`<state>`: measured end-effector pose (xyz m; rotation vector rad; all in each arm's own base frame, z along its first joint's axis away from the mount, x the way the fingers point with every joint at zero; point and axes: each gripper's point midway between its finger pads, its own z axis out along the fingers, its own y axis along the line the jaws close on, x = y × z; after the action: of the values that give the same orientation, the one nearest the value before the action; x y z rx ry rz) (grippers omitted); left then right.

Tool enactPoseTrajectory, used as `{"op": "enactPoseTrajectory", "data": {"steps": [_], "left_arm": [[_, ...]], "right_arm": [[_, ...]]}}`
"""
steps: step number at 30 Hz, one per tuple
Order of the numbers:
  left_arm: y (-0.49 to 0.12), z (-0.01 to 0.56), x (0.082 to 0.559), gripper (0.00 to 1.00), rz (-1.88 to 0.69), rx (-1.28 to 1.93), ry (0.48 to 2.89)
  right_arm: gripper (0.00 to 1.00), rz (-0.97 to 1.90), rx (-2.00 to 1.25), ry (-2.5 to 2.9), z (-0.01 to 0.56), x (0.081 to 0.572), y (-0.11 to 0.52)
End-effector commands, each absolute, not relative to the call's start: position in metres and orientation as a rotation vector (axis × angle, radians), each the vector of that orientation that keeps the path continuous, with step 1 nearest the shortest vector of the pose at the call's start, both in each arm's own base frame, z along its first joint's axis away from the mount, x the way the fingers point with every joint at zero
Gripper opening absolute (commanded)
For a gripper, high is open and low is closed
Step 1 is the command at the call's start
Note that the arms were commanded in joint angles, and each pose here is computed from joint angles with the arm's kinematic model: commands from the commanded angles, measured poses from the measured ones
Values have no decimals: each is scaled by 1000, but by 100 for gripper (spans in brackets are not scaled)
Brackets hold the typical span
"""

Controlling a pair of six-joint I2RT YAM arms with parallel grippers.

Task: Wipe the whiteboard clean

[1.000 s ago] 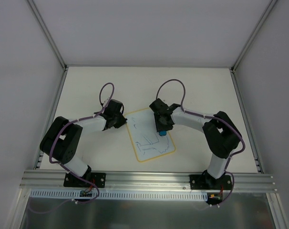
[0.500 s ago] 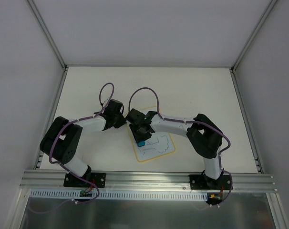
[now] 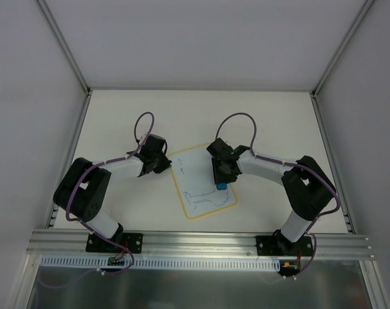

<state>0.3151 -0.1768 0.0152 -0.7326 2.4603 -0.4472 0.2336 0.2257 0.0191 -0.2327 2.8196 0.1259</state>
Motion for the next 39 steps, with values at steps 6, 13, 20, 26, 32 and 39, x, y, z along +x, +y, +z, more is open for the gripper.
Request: {"op": "enactPoseTrajectory", "data": {"steps": [6, 13, 20, 26, 32, 39], "left_arm": [[-157, -13, 283, 0, -275, -742, 2592], [-155, -10, 284, 0, -281, -749, 2578], [-149, -11, 283, 0, -271, -757, 2579], [-148, -10, 285, 0, -276, -759, 2576], [-151, -2, 291, 0, -295, -754, 2558], [-153, -5, 293, 0, -301, -761, 2569]], "right_arm": [[1, 84, -572, 2934, -1, 166, 271], [1, 251, -729, 2955, -4, 139, 320], [1, -5, -529, 2960, -9, 156, 238], [2, -51, -364, 2970, 3, 162, 195], [2, -54, -495, 2966, 6, 155, 218], [0, 389, -697, 2921, 3, 119, 320]]}}
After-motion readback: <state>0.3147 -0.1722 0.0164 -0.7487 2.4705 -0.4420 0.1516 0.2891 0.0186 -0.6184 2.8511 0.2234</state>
